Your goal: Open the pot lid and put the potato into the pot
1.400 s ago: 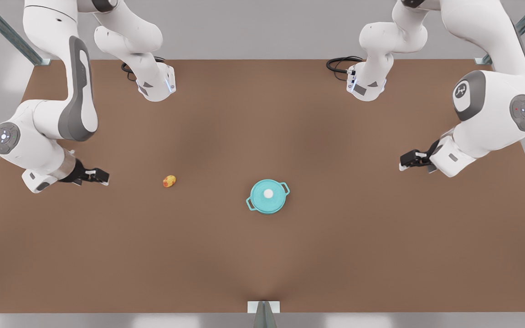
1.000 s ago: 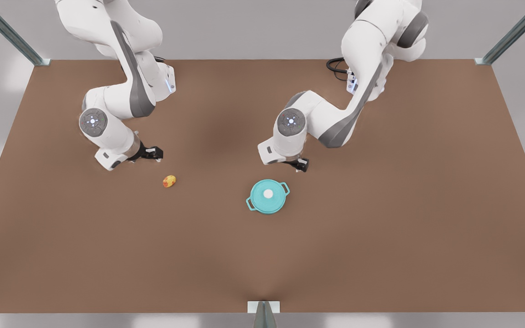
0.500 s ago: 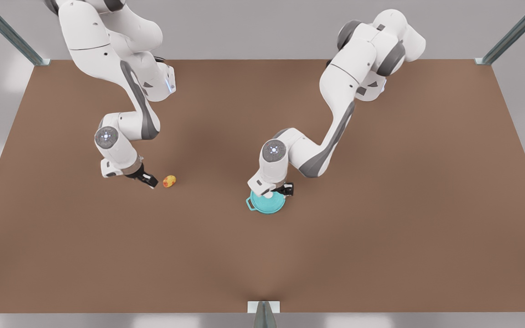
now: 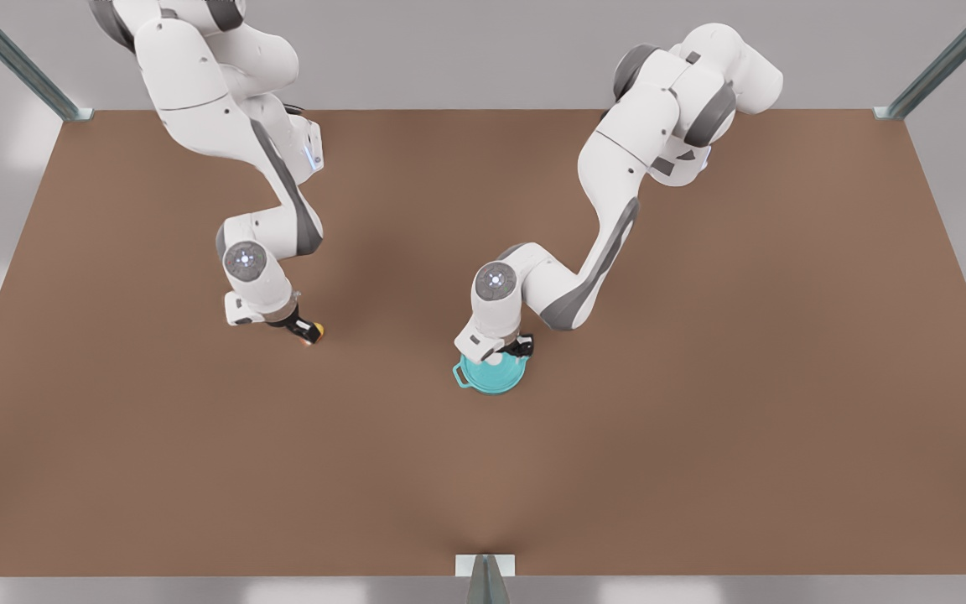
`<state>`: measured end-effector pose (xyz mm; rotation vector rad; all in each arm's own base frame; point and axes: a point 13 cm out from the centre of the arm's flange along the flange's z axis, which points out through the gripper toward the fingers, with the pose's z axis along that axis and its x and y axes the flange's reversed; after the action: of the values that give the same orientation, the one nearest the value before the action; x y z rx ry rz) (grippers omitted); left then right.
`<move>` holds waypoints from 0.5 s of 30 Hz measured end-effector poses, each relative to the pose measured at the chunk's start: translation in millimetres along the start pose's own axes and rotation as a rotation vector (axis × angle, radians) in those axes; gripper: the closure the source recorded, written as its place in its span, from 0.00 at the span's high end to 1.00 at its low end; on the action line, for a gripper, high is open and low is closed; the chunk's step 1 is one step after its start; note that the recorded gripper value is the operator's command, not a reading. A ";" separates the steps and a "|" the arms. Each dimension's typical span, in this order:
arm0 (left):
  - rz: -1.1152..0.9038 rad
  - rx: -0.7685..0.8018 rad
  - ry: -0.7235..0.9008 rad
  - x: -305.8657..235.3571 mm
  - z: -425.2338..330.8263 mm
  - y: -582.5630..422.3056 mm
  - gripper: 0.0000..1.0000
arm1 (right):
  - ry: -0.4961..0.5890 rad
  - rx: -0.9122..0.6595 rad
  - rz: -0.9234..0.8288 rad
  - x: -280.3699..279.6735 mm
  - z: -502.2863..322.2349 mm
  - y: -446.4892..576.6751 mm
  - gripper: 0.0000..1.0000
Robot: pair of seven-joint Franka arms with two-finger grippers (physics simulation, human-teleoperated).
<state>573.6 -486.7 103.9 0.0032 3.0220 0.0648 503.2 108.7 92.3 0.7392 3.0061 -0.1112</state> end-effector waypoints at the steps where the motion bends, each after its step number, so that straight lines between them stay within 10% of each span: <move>1: -0.006 -0.001 -0.004 -0.9 -0.4 0.0 0.57 | 0.008 0.021 -0.004 4.4 5.4 -1.3 1.00; 5: -0.033 -0.003 -0.014 -3.8 -2.9 -0.1 0.39 | 0.032 0.084 0.006 12.5 26.3 -10.7 1.00; 15: -0.208 -0.019 -0.057 -95.1 -17.2 99.4 0.39 | 0.016 0.068 0.081 4.8 41.0 -0.1 1.00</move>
<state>665.9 -388.6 136.5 -0.3055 2.9450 0.0731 499.9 107.5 51.2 0.8701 2.9957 -0.2067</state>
